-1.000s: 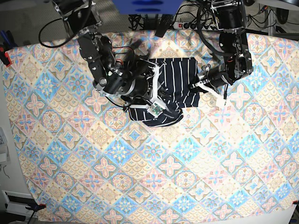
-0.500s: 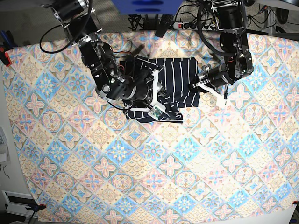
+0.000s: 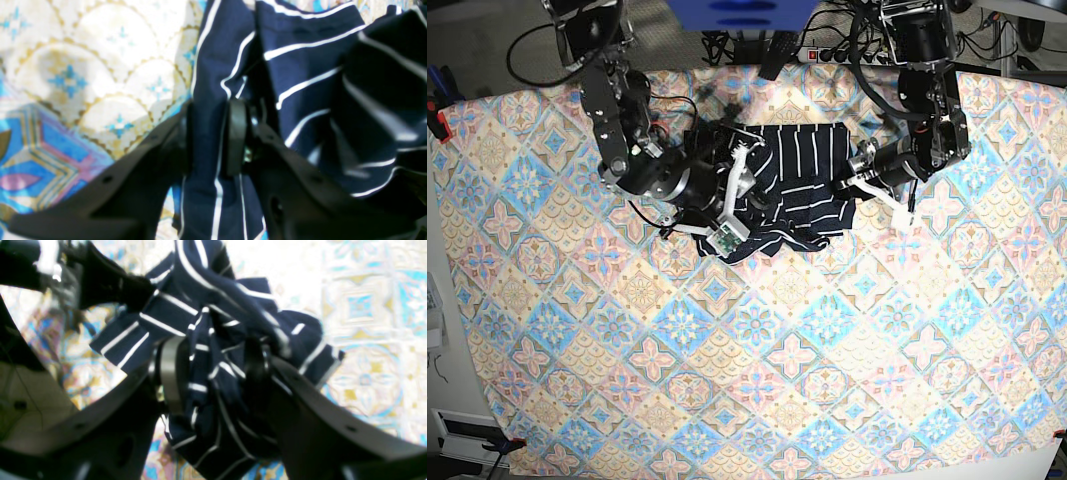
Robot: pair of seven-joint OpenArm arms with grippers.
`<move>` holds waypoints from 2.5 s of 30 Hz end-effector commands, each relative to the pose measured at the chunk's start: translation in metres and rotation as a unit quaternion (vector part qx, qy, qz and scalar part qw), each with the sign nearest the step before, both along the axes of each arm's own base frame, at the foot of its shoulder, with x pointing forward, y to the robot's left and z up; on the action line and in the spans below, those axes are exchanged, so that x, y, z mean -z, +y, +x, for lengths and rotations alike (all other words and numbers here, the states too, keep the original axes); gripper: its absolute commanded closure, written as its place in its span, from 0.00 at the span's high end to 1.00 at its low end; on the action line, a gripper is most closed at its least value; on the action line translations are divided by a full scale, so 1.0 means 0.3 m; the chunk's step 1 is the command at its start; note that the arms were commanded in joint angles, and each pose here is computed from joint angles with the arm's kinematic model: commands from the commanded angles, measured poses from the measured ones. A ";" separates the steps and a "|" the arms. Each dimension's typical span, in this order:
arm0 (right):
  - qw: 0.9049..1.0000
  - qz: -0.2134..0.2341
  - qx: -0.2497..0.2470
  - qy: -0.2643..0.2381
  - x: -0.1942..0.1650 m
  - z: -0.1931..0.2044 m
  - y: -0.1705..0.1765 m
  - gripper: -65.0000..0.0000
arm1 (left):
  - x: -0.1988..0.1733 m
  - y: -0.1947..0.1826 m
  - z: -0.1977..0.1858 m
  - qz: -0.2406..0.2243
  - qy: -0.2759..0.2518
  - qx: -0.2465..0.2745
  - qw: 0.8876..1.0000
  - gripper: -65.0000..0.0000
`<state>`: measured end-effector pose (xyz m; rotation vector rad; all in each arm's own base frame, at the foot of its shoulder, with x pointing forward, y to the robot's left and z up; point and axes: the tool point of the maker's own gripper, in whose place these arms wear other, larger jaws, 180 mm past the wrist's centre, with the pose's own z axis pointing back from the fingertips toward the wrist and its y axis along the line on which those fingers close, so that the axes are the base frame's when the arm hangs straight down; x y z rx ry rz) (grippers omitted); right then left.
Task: Fold the T-shirt properly
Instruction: 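Fold the strip end in the right gripper over toward the left gripper, then press and square the folded bundle edges with both grippers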
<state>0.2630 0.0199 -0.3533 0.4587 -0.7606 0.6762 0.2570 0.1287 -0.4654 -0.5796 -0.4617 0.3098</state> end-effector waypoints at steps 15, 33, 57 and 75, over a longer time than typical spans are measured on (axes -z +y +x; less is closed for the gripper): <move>0.992 -0.025 0.123 -0.031 0.010 0.144 -0.332 0.20 | -0.028 0.010 0.031 0.002 -0.018 0.001 1.000 0.23; 0.997 0.011 -0.077 -0.016 0.019 -0.022 0.128 0.19 | -0.029 0.009 0.032 0.000 -0.018 -0.001 1.000 0.23; 0.998 0.023 -0.051 0.001 0.081 0.067 0.136 0.19 | -0.159 0.274 0.022 -0.012 -0.068 -0.063 0.996 0.23; 0.995 -0.008 -0.010 0.095 0.315 0.202 0.105 0.19 | -0.261 0.015 -0.039 0.014 -0.109 0.086 0.990 0.23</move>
